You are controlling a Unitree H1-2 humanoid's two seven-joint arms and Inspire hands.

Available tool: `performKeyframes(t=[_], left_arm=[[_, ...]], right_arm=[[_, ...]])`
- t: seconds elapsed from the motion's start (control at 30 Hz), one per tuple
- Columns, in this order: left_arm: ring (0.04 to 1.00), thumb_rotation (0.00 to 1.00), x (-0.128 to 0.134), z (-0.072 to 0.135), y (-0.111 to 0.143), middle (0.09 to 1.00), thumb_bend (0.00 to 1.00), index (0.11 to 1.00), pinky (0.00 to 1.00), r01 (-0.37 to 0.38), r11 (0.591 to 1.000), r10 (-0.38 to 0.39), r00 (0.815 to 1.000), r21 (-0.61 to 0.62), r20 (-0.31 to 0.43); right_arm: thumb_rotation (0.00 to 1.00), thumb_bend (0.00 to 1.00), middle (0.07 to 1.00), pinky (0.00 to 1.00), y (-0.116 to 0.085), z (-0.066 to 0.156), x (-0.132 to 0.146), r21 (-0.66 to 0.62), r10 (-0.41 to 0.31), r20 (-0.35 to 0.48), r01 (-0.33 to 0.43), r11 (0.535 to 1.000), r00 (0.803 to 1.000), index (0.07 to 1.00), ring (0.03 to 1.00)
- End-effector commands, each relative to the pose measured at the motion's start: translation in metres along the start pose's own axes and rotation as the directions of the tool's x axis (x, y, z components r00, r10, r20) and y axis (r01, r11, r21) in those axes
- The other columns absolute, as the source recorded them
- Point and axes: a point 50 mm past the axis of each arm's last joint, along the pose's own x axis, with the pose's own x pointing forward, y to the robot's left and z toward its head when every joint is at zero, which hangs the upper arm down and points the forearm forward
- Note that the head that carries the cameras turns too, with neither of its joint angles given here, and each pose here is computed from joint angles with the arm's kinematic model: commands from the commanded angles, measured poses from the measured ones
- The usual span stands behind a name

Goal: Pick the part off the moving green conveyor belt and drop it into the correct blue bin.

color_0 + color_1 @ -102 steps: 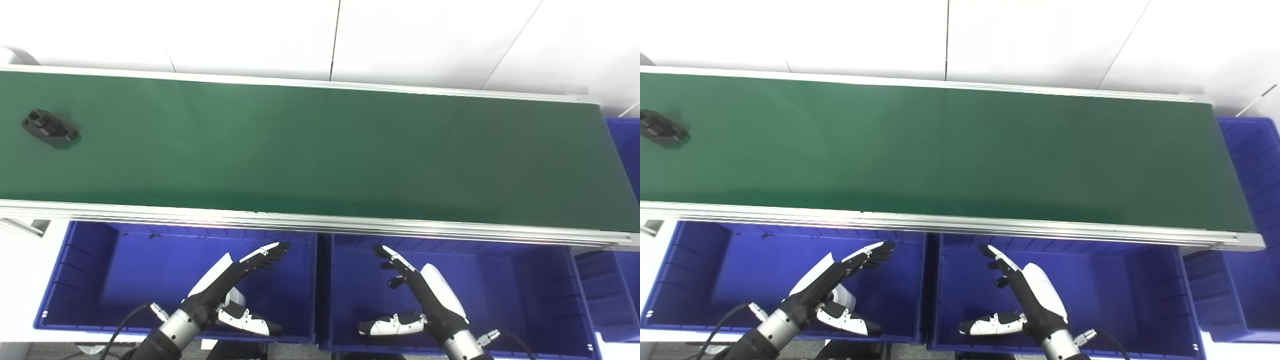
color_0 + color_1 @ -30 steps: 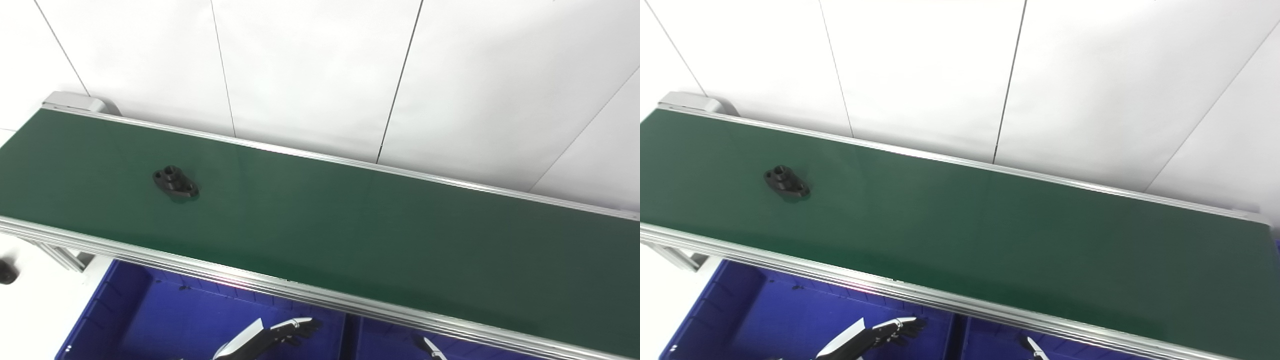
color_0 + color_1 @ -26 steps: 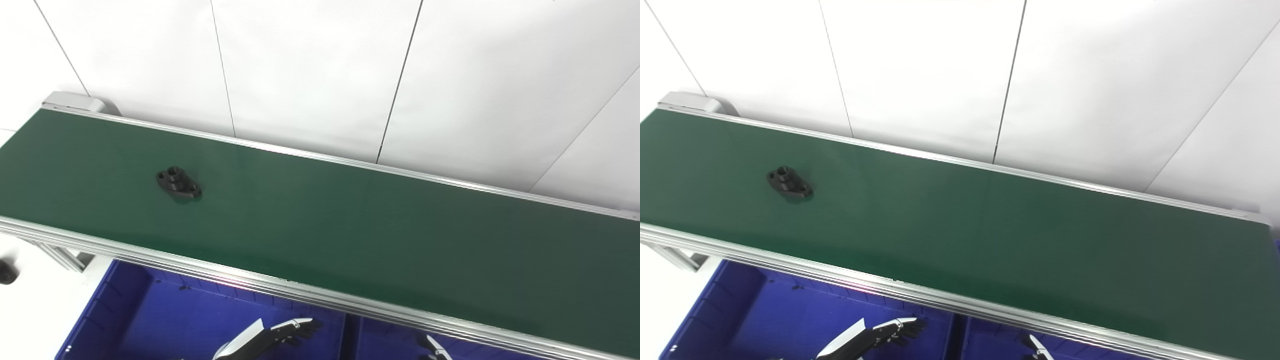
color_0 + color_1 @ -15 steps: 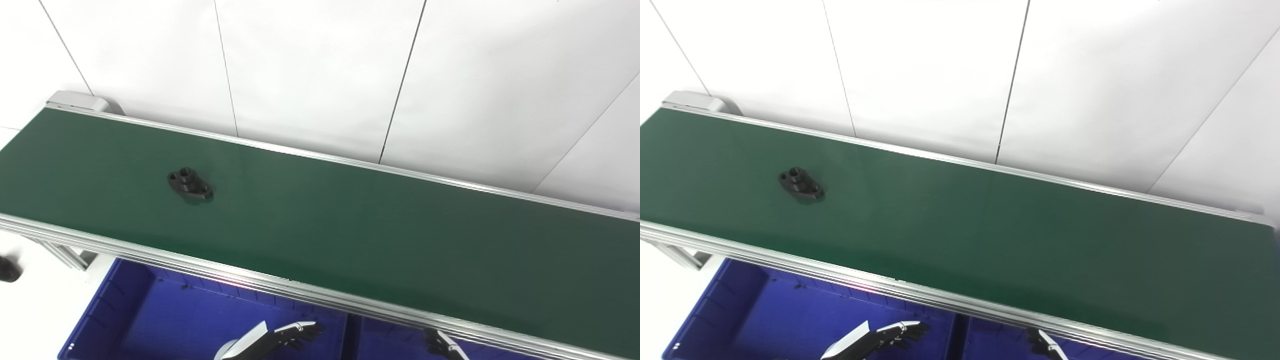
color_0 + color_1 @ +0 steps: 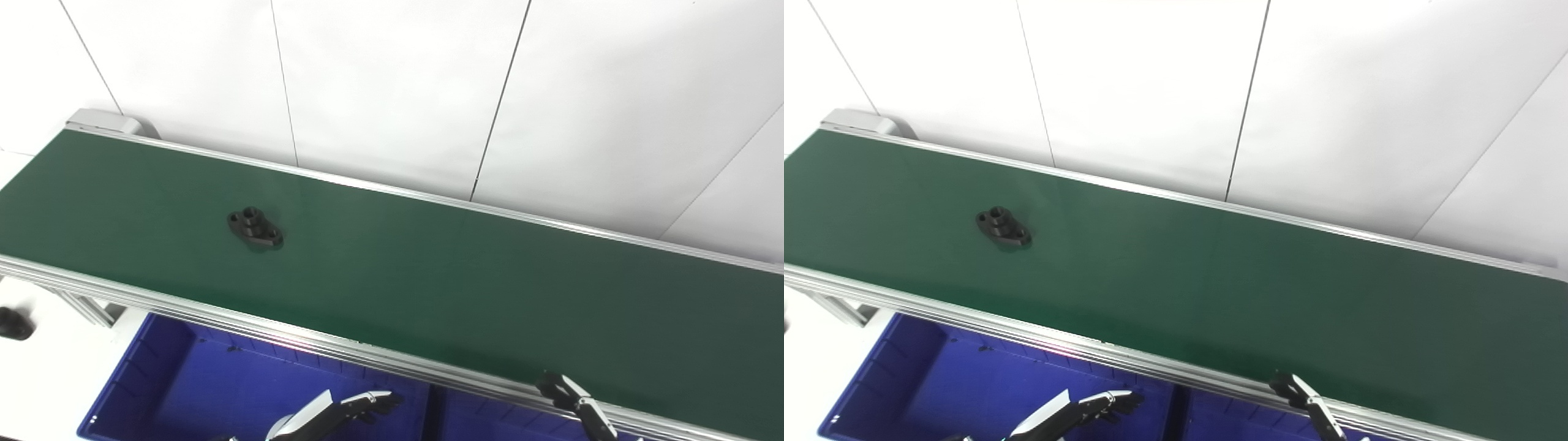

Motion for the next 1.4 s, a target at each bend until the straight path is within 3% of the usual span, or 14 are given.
performKeyframes(t=[0.0,0.33,0.63,0.87,1.13,1.37], left_arm=[[0.850,0.32,0.004,0.007,0.006,0.877,0.94,0.859,0.80,-0.021,1.000,0.020,0.998,0.019,0.061],[0.851,0.29,0.009,0.007,0.006,0.878,0.93,0.861,0.80,-0.022,1.000,0.021,0.998,0.013,0.062],[0.867,0.30,0.009,0.006,0.011,0.896,0.95,0.878,0.82,-0.005,1.000,0.006,0.998,-0.006,0.062],[0.881,0.28,0.004,0.007,0.022,0.909,0.93,0.900,0.83,-0.006,1.000,0.005,0.998,0.005,0.067],[0.891,0.32,0.001,0.015,0.031,0.920,0.90,0.916,0.85,-0.016,0.999,0.014,0.996,0.029,0.091],[0.879,0.33,0.002,0.018,0.039,0.911,0.91,0.905,0.81,-0.027,0.999,0.024,0.995,0.027,0.099]], right_arm=[[0.27,0.79,0.769,0.80,-0.011,0.019,0.008,0.019,-0.035,0.117,0.033,0.999,0.993,0.820,0.770],[0.41,0.78,0.789,0.83,-0.029,0.035,0.042,-0.020,-0.063,0.229,0.069,0.997,0.971,0.833,0.789],[0.45,0.80,0.770,0.74,-0.023,0.036,0.063,-0.083,-0.053,0.229,0.074,0.994,0.972,0.826,0.748],[0.42,0.83,0.744,0.68,-0.018,0.044,0.072,-0.100,-0.052,0.224,0.076,0.992,0.973,0.788,0.713],[0.41,0.83,0.730,0.67,-0.010,0.057,0.088,-0.097,-0.086,0.242,0.112,0.989,0.966,0.776,0.700],[0.38,0.81,0.756,0.68,-0.009,0.065,0.105,-0.108,-0.058,0.242,0.087,0.990,0.969,0.792,0.720]])
